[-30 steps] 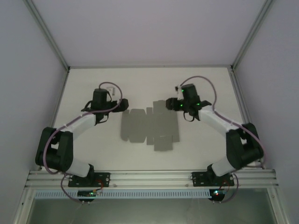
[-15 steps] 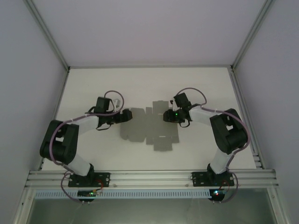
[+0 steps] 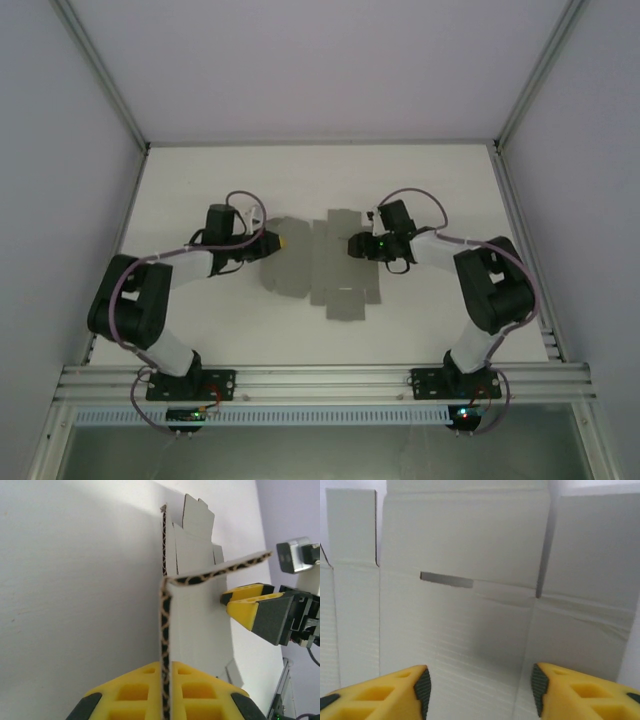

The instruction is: Assemble paper box

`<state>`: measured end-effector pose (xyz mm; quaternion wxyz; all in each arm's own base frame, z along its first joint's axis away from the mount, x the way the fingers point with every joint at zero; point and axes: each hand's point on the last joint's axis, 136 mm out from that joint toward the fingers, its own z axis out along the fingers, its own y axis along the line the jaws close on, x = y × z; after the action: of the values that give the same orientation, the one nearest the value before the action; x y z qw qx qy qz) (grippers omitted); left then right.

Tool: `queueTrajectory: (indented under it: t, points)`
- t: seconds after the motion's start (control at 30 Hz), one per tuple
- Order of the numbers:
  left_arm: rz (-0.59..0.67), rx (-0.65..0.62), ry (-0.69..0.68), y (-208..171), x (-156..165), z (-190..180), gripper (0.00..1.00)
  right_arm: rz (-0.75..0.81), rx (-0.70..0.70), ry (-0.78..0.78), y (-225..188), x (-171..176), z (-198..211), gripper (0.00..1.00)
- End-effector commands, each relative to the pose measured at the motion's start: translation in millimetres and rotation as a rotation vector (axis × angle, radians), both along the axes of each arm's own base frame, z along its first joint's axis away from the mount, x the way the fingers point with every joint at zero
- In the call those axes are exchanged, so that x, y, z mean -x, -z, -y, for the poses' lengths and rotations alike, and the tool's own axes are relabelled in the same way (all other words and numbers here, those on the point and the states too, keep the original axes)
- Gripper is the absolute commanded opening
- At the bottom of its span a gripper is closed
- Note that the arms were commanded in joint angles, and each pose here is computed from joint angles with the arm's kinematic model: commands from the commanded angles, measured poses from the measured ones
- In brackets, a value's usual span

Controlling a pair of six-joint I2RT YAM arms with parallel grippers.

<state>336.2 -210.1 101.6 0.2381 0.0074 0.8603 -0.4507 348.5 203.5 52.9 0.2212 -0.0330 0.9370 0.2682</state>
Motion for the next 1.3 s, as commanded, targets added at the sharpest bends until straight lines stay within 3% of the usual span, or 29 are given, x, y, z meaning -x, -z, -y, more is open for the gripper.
queueTrajectory:
  t: [0.0, 0.07, 0.13, 0.3, 0.5, 0.57, 0.8, 0.97, 1.07, 1.1, 1.13, 1.17, 1.2, 1.27]
  points:
    - [0.182, 0.063, -0.014, -66, -12, 1, 0.00, 0.088, -0.021, 0.003, -45, 1, 18, 0.75]
    - [0.213, 0.092, -0.047, -90, -16, -4, 0.00, 0.147, -0.048, -0.002, -70, 1, 29, 0.88]
    - [0.241, 0.159, -0.035, -115, -16, -5, 0.00, 0.192, -0.110, -0.036, -89, 7, 34, 0.92]
    - [0.297, 0.298, 0.041, -166, -10, -3, 0.00, 0.197, -0.311, -0.069, -120, 12, 46, 0.91]
    - [0.320, 0.336, 0.055, -185, -7, -4, 0.00, 0.251, -0.358, -0.136, -135, 12, 37, 0.82]
    - [0.328, 0.352, 0.052, -189, -5, -5, 0.00, 0.242, -0.380, -0.161, -137, 15, 32, 0.75]
    - [0.337, 0.333, -0.007, -186, -8, -16, 0.00, 0.232, -0.405, -0.185, -138, 18, 28, 0.29]
    - [0.322, 0.323, -0.044, -174, -13, -23, 0.00, 0.271, -0.401, -0.227, -145, 23, 24, 0.01]
    - [0.303, 0.311, -0.055, -166, -16, -25, 0.00, 0.302, -0.402, -0.260, -150, 26, 20, 0.00]
    - [0.296, 0.294, -0.058, -161, -17, -26, 0.15, 0.313, -0.399, -0.274, -151, 26, 18, 0.00]
    - [0.279, 0.262, -0.067, -153, -19, -28, 0.46, 0.324, -0.382, -0.268, -151, 24, 19, 0.00]
    - [0.262, 0.209, -0.083, -143, -20, -31, 0.83, 0.327, -0.355, -0.254, -148, 22, 19, 0.00]
    - [0.244, 0.125, -0.111, -129, -21, -38, 1.00, 0.317, -0.299, -0.260, -141, 23, 19, 0.00]
    - [0.187, -0.067, -0.221, -99, -24, -63, 1.00, 0.316, -0.084, -0.280, -119, 22, 24, 0.00]
